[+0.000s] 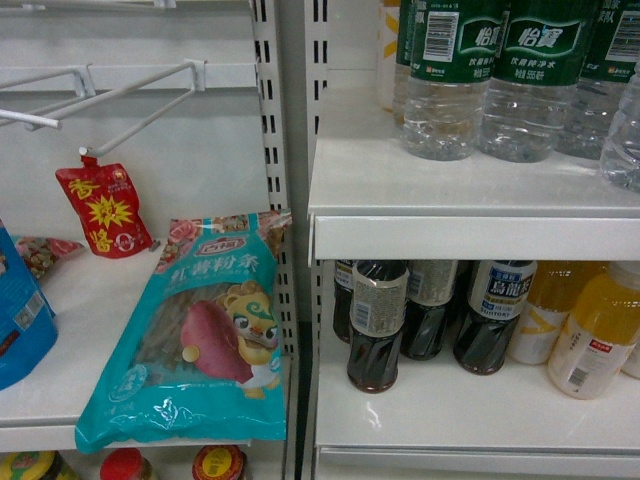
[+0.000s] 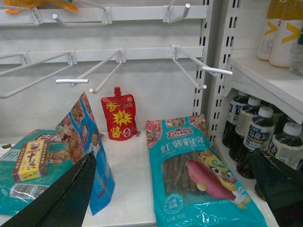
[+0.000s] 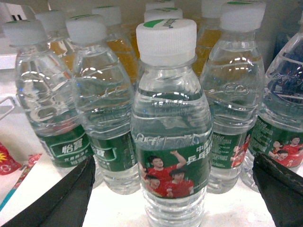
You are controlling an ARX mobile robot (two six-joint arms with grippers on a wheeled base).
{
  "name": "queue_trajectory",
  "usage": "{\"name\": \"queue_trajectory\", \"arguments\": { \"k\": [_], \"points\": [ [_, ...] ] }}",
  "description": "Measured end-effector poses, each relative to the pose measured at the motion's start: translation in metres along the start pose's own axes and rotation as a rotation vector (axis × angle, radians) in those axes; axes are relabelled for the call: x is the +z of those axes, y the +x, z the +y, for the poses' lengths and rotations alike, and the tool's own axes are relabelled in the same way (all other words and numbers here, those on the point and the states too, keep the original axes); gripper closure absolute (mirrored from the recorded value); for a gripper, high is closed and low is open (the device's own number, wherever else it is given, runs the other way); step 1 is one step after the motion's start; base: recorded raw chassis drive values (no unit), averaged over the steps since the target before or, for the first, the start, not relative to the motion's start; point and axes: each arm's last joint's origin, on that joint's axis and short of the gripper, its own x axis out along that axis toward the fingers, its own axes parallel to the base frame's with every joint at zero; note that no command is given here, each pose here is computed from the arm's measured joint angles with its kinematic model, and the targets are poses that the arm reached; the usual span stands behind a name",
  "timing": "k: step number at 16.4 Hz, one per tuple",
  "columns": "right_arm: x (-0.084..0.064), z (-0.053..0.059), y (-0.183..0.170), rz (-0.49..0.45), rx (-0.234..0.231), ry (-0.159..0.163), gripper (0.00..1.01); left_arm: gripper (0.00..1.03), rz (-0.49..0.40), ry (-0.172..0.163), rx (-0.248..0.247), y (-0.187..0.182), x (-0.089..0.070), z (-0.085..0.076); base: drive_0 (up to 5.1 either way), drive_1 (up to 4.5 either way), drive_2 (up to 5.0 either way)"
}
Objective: Move water from second to third shelf
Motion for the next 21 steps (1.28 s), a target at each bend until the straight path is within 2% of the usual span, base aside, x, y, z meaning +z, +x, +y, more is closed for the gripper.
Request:
{"name": "queue_trajectory", "arguments": {
  "k": [2, 5, 7, 8, 9, 10, 11, 14, 16, 21],
  "points": [
    [-0.003, 0.001, -0.018, -0.001, 0.028, 0.000, 0.03, 0.05, 0.000, 0.000, 0.000, 0.000, 0.000, 0.000, 0.0, 0.00, 0.0],
    [-0.003, 0.001, -0.030, -0.007, 0.037, -0.001, 0.03, 0.05, 0.000, 0.000, 0.000, 0.000, 0.000, 0.000, 0.0, 0.00, 0.0],
    [-0.002, 0.000, -0.055, -0.031, 0.052, -0.002, 0.03, 0.05, 0.000, 0.000, 0.000, 0.000, 0.000, 0.000, 0.0, 0.00, 0.0],
    [-0.005, -0.002, -0.066, -0.033, 0.048, -0.003, 0.03, 0.05, 0.000, 0.000, 0.000, 0.000, 0.000, 0.000, 0.0, 0.00, 0.0],
    [-0.008, -0.006, -0.075, -0.073, 0.014, -0.012, 0.06, 0.05, 0.000, 0.000, 0.000, 0.000, 0.000, 0.000, 0.0, 0.00, 0.0],
    [-0.019, -0.009, -0.089, -0.126, -0.062, -0.041, 0.19, 0.05, 0.000, 0.000, 0.000, 0.000, 0.000, 0.000, 0.0, 0.00, 0.0],
    [-0.041, -0.010, -0.103, -0.121, -0.078, -0.053, 0.32, 0.05, 0.000, 0.000, 0.000, 0.000, 0.000, 0.000, 0.0, 0.00, 0.0],
    [-0.096, -0.012, -0.123, -0.117, -0.079, -0.069, 0.73, 0.05, 0.000, 0.000, 0.000, 0.000, 0.000, 0.000, 0.0, 0.00, 0.0],
    [-0.109, -0.013, -0.126, -0.113, -0.079, -0.069, 0.99, 0.05, 0.000, 0.000, 0.000, 0.000, 0.000, 0.000, 0.0, 0.00, 0.0],
    [-0.129, -0.014, -0.133, -0.120, -0.079, -0.074, 0.99, 0.05, 0.000, 0.000, 0.000, 0.000, 0.000, 0.000, 0.0, 0.00, 0.0]
  ]
}}
